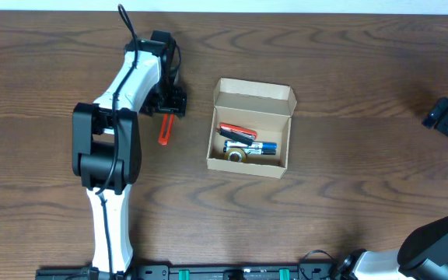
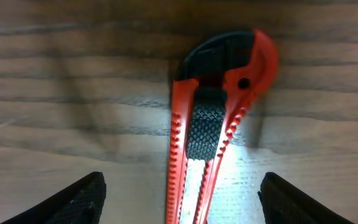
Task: Pack container
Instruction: 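Lower the left gripper and grasp the red utility knife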
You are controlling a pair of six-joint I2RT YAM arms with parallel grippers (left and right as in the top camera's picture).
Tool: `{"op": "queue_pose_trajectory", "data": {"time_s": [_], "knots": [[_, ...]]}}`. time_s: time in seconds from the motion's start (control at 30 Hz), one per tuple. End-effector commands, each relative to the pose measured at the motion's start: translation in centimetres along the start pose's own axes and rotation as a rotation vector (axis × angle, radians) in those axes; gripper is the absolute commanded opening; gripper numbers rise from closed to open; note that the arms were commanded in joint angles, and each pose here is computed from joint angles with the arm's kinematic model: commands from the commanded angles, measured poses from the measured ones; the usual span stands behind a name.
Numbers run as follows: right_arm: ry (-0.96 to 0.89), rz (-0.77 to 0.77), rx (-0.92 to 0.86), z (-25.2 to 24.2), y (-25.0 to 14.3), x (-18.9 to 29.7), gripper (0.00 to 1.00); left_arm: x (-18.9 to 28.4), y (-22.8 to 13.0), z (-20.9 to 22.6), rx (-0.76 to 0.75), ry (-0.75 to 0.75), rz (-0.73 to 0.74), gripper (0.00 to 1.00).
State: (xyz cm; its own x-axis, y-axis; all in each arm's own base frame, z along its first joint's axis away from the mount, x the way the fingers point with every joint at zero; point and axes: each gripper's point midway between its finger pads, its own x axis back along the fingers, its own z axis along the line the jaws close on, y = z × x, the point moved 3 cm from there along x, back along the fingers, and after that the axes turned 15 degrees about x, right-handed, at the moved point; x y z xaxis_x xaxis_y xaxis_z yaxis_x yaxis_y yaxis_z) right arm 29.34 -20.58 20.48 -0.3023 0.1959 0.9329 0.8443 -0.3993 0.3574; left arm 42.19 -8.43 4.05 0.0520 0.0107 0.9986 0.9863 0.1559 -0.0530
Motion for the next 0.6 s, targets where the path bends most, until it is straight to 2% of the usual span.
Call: {"op": "queue_pose_trajectory", "data": {"time_s": [0.0,0.13,0.23,0.57], "knots": [[0.003,-0.025,0.008,0.0,0.2,0.8,0.99,-1.5,-0.5,0.3,-0.011,0.008,0.037,0.79],[0.003,-0.022,0.015,0.0,0.1,0.8,0.99,-1.7,-0.6,0.3,-0.011,0.009,0.04,0.78],[0.004,-0.022,0.015,0.0,0.1,0.8,0.99,-1.7,-0.5,0.3,-0.011,0.008,0.037,0.7],[0.004,-0.019,0.015,0.0,0.1,0.8,0.99,-2.6,-1.0,0.3,-0.012,0.006,0.051,0.69]]}}
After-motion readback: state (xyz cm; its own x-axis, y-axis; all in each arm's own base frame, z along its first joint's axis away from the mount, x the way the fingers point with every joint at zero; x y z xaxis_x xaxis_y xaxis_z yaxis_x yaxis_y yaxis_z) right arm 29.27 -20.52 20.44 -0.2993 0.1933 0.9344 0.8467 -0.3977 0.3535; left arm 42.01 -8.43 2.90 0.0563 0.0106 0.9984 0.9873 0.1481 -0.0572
